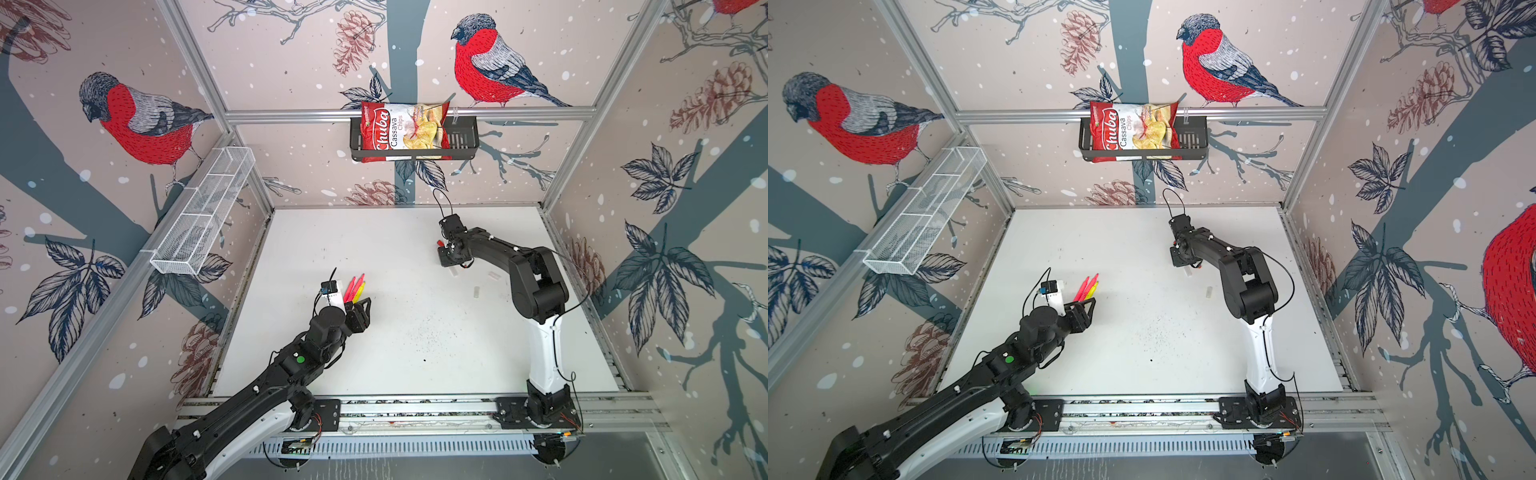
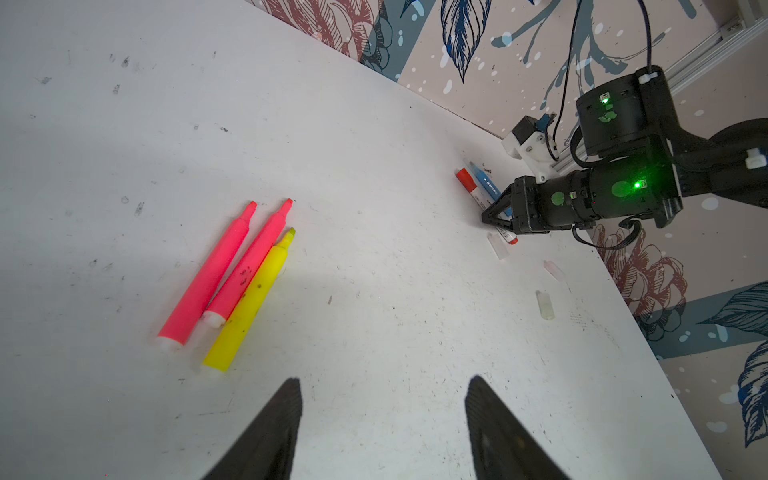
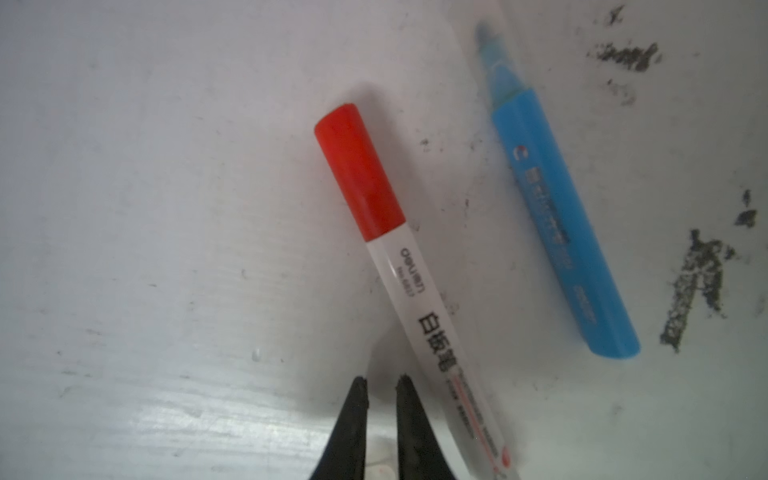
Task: Insert the pens into the pen caps
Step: 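Raise the right gripper off the marker while the left moves over the highlighters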
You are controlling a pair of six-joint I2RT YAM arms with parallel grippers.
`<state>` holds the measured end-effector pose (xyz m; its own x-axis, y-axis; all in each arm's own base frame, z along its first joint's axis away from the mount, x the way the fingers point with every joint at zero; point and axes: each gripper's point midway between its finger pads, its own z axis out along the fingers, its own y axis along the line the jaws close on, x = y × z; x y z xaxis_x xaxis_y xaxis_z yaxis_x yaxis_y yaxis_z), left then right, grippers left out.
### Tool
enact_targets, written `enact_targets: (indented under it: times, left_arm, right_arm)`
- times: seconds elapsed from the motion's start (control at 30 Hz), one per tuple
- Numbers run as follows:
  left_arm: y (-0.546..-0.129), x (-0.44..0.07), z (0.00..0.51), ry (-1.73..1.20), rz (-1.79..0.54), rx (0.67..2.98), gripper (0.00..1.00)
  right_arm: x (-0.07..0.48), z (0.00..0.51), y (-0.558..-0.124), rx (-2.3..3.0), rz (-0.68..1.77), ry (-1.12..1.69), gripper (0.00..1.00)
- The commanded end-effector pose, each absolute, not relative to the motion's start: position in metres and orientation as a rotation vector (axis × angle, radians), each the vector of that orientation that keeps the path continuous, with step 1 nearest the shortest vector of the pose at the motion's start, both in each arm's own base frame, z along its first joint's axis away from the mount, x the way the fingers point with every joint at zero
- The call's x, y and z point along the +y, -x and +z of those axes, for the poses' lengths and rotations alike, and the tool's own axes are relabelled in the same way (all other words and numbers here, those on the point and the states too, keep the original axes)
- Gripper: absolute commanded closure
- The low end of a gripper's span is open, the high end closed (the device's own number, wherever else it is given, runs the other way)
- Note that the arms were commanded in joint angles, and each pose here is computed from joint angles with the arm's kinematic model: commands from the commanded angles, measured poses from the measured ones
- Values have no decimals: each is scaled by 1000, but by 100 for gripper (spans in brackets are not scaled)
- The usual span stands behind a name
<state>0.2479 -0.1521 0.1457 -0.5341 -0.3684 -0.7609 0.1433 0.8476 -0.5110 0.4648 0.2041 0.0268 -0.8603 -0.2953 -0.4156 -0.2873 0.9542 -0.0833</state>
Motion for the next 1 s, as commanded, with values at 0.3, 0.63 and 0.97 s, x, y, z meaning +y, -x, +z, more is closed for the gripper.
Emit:
enact_targets:
  times: [0.3, 0.63, 0.97]
  left_arm:
    - [-250, -152, 150, 151, -648, 2025, 37]
    - [-251, -153, 141, 132, -611, 2081, 36]
    - [-262, -149, 123, 150, -583, 2190, 35]
  right_arm:
    - [198, 31, -462, 2661, -106, 434, 84]
    - [203, 53, -455, 2614, -72, 424, 80]
    - [227, 99, -427, 2508, 139, 453, 56]
